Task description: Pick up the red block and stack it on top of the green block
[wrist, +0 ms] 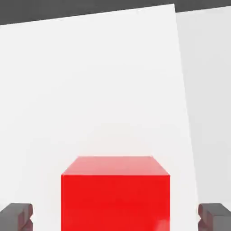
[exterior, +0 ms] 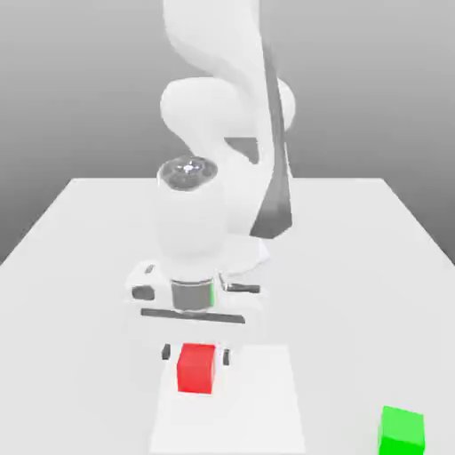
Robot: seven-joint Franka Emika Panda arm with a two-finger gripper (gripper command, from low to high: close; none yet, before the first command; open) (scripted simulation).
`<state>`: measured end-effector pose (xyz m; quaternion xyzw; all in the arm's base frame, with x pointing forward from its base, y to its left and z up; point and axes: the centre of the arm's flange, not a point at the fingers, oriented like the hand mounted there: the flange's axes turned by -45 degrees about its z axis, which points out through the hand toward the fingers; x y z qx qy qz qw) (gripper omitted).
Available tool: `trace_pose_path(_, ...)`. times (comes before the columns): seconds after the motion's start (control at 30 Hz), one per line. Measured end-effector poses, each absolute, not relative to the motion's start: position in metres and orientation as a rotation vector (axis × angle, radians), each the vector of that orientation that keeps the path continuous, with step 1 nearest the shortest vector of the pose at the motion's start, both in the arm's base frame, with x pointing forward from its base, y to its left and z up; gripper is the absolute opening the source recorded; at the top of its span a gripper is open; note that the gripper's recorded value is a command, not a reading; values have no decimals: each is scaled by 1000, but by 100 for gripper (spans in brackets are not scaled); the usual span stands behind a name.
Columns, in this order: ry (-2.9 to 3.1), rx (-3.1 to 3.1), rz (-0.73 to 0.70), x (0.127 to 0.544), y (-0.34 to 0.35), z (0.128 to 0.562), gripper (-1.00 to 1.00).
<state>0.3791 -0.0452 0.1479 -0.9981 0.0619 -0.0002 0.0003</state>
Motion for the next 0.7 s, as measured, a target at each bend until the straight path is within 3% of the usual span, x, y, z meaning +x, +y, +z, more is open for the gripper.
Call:
trace_pose_path(0.2,195,-3135,-1,379,-45,147,-100)
trace_pose_path(0.4,195,-3136,0,379,-45,199,-100)
trace_pose_path(0.7,-292,-3142,8,460,90,228,-100)
